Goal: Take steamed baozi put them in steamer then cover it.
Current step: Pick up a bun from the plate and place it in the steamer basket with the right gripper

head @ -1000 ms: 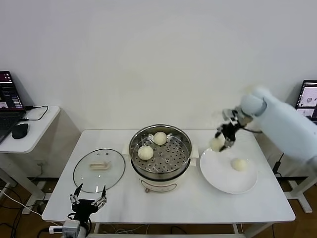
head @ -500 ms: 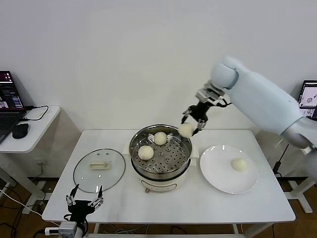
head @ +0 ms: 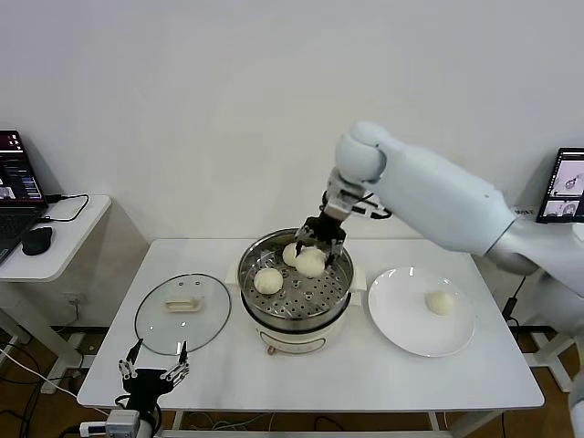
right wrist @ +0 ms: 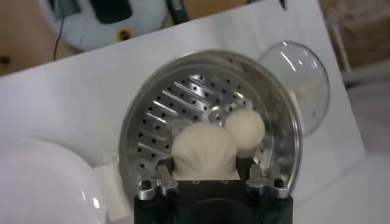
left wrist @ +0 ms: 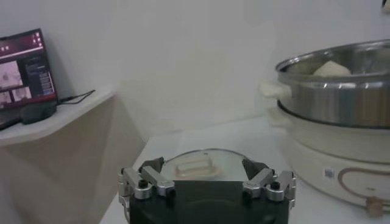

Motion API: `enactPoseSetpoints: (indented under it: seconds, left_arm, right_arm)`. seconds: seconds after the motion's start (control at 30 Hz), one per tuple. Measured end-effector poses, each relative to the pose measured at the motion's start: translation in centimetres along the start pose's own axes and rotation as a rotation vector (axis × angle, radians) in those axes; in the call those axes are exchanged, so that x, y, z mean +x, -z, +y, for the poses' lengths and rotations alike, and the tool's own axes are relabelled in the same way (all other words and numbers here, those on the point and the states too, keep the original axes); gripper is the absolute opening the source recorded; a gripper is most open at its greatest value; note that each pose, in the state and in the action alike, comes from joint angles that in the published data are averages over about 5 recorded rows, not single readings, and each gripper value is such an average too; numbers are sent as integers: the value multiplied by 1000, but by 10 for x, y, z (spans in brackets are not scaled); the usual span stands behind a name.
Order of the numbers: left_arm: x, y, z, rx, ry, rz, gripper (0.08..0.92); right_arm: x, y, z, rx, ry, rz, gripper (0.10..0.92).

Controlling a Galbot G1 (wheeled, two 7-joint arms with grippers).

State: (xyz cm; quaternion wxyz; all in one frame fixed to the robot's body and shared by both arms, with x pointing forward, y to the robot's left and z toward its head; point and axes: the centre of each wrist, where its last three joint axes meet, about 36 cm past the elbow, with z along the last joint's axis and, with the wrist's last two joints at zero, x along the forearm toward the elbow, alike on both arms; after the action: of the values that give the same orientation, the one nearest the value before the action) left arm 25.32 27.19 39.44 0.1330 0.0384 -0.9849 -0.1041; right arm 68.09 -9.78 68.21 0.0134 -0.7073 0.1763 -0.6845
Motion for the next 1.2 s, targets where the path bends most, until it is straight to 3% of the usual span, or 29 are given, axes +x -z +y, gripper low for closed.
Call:
enactPoseSetpoints:
  seconds: [0.47, 1.2]
  left_arm:
    - [-3, -2, -2, 7, 2, -1, 823]
    - [1, 6, -5, 14, -14, -14, 823]
  right_arm:
    - [-51, 31, -17, 224, 58, 22, 628]
    - [-99, 44, -29, 261, 108, 16, 628]
